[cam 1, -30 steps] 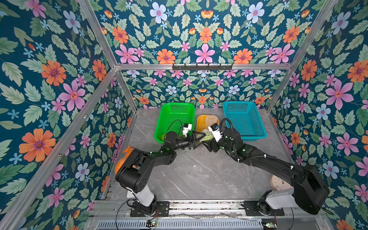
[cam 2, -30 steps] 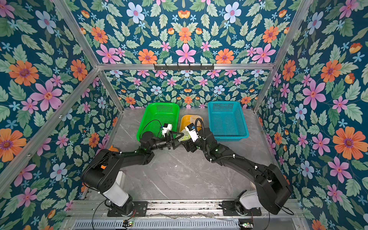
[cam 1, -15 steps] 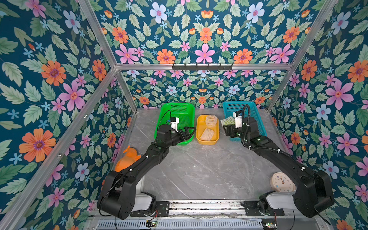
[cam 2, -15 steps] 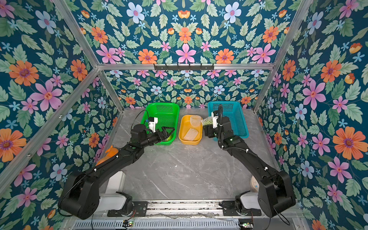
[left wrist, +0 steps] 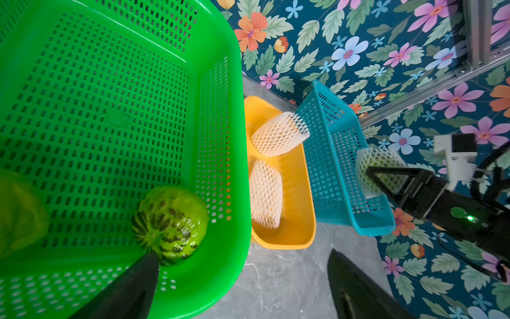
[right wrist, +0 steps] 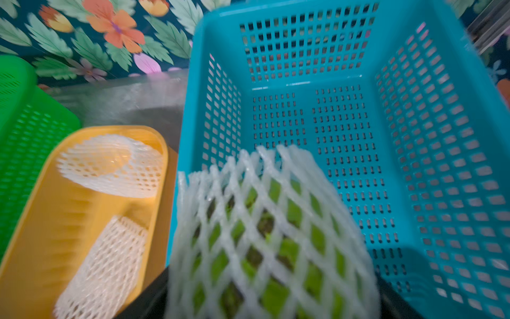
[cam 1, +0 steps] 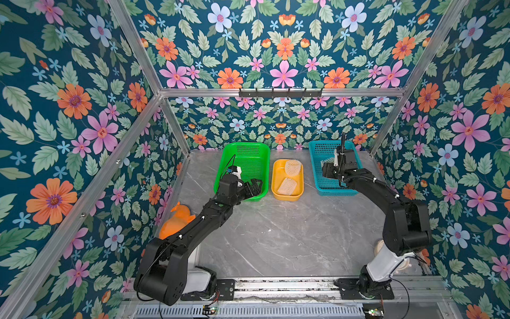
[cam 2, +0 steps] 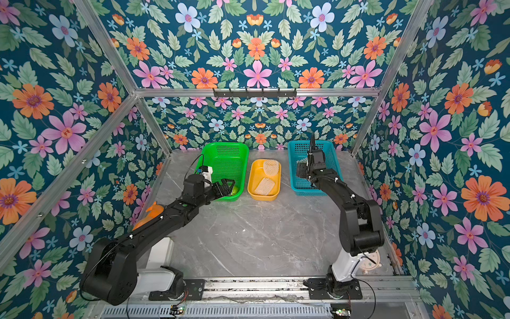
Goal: Sleeve custard apples in foam nets
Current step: Place the custard apple in the basket.
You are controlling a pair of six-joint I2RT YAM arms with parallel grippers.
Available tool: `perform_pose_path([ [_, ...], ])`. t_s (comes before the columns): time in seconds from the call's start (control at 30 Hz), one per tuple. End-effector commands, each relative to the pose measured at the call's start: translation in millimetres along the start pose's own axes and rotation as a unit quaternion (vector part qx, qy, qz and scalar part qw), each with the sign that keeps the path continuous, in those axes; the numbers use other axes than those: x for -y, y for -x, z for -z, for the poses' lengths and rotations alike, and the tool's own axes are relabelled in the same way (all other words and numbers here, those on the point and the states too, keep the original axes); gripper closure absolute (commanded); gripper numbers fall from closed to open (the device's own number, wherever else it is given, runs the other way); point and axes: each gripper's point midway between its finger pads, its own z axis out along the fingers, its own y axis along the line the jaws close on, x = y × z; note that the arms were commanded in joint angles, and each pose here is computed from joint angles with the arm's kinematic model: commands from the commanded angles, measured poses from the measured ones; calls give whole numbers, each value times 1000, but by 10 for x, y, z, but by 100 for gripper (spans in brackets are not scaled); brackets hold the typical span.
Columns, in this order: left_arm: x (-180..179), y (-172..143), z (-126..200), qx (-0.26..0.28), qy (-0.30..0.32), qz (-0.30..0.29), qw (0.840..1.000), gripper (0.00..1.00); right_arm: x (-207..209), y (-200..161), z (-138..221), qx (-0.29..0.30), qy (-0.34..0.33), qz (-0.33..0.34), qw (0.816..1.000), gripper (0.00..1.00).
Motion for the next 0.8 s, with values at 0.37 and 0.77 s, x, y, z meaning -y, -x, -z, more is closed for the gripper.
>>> perform_pose_path([
  [0.37,-78,51,-94,4,16,-16,1000,0,102,-301,-654,-80,-29,-35,996,16],
  [0.77,-84,94,-59,12,18,-17,1000,0,117,-407,-751,-116,-39,-47,991,8],
])
